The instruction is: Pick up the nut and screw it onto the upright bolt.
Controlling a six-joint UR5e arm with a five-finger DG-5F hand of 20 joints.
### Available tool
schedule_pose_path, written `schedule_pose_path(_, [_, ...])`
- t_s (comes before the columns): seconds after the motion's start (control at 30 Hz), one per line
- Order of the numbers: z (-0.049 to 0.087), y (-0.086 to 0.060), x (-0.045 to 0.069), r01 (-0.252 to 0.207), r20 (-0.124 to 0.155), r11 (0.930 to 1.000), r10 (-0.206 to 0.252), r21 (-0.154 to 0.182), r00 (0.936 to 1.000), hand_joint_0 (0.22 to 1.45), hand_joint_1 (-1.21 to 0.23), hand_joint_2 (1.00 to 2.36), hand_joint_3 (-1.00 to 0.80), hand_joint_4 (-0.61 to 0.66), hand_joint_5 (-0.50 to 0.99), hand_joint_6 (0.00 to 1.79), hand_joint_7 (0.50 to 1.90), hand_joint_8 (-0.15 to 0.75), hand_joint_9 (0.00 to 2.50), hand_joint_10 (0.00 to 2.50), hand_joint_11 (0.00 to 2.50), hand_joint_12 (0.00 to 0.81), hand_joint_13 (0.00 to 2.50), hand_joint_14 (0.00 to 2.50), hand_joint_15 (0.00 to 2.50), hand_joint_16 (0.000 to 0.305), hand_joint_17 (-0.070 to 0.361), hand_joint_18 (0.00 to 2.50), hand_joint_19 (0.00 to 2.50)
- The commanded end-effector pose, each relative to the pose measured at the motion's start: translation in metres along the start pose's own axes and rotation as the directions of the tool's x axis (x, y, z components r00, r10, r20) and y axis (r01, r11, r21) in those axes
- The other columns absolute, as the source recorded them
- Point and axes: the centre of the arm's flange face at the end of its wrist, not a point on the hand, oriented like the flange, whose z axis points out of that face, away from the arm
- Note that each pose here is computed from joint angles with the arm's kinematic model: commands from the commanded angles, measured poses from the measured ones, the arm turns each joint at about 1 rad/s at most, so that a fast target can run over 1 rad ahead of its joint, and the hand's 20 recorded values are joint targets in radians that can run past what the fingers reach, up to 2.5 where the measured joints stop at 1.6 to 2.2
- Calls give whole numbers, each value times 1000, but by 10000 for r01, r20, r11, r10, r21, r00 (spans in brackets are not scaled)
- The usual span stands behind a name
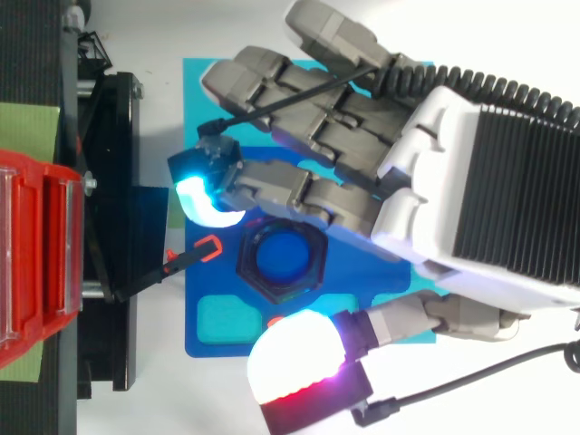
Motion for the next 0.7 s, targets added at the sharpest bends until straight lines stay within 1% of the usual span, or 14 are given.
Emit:
schedule_pose_path(0.0, [-1, 4, 1, 1, -27, 9999, -2, -123, 10000, 468, 39, 1000, -500, 115, -158, 502, 702, 208, 149, 0, 0, 342, 0, 0, 0, 55, 123, 0, 0])
schedule_pose_path(0.2, [-2, 8, 4, 3, -93, 9998, -4, -200, 10000, 479, -6, 1000, -500, 148, -127, 503, 831, 212, 207, 0, 0, 333, 0, 0, 0, 52, 116, 0, 0])
schedule_pose_path(0.3, [-3, 10, 4, 14, -128, 9998, -17, -222, 9999, 482, -33, 1000, -500, 160, -123, 503, 856, 217, 223, 0, 0, 330, 0, 0, 0, 51, 114, 0, 0])
schedule_pose_path(0.33, [-3, 9, 4, 19, -164, 9998, -23, -196, 9999, 482, -35, 1000, -500, 164, -123, 503, 860, 217, 224, 0, 0, 330, 0, 0, 0, 51, 114, 0, 0])
schedule_pose_path(0.37, [-4, 8, 6, 37, -230, 9998, -41, -178, 9997, 482, -38, 1000, -500, 161, -123, 503, 859, 218, 226, 0, 0, 330, 0, 0, 0, 50, 113, 0, 0])
schedule_pose_path(0.43, [-4, 8, 6, 41, -270, 9999, -46, -167, 9996, 482, -46, 1000, -500, 161, -122, 503, 849, 216, 226, 0, 0, 330, 0, 0, 0, 50, 113, 0, 0])
schedule_pose_path(0.6, [-6, 7, 7, 92, -403, 9999, -97, -131, 9991, 483, -55, 1000, -500, 160, -124, 502, 760, 207, 240, 0, 0, 329, 0, 0, 0, 51, 115, 0, 0])
schedule_pose_path(0.67, [-6, 7, 7, 112, -443, 9999, -117, -120, 9989, 482, -54, 1000, -500, 161, -123, 502, 746, 203, 241, 0, 0, 328, 0, 0, 0, 51, 115, 0, 0])
